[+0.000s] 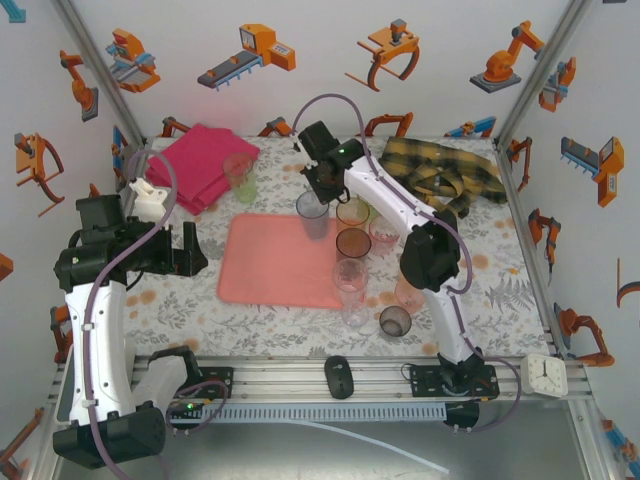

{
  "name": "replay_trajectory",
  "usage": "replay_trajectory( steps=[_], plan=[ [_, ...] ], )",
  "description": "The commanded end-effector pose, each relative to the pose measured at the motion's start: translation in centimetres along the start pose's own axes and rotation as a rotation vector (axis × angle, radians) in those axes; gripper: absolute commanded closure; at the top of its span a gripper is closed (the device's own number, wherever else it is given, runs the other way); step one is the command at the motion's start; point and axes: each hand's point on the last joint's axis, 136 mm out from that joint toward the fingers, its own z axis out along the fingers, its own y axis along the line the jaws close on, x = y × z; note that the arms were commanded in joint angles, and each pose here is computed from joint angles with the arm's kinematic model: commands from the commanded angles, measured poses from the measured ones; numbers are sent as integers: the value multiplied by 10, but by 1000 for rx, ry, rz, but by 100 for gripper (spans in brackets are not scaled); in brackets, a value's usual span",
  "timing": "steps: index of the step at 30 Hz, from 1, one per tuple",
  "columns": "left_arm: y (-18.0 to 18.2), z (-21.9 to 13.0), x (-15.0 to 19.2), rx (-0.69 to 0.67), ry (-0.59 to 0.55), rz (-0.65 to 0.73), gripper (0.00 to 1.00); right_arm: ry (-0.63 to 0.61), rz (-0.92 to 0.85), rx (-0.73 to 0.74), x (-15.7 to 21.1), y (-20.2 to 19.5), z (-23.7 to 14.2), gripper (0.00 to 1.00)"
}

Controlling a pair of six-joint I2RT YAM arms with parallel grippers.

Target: Place the glasses into the tray

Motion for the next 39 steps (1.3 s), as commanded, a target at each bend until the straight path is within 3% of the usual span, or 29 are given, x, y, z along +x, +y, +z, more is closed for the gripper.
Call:
replay_trajectory(
  steps=[1, 13, 22, 31, 39],
  plan=[
    [-2, 0, 2, 5, 2, 22, 3, -22, 3, 16, -7, -6, -1, 88],
    [-2, -1, 2, 3, 0, 25, 3, -22, 3, 16, -6, -7, -2, 78],
    [-3, -3, 1, 1, -1, 26, 3, -27, -1, 31, -8, -10, -5, 62],
    [-2, -8, -2, -10, -7, 34, 3, -70, 1, 24, -21, -10, -27, 50],
    [0, -10, -4, -26, -1, 41, 3, -111, 3, -5, -30, -8, -56, 48]
  ],
)
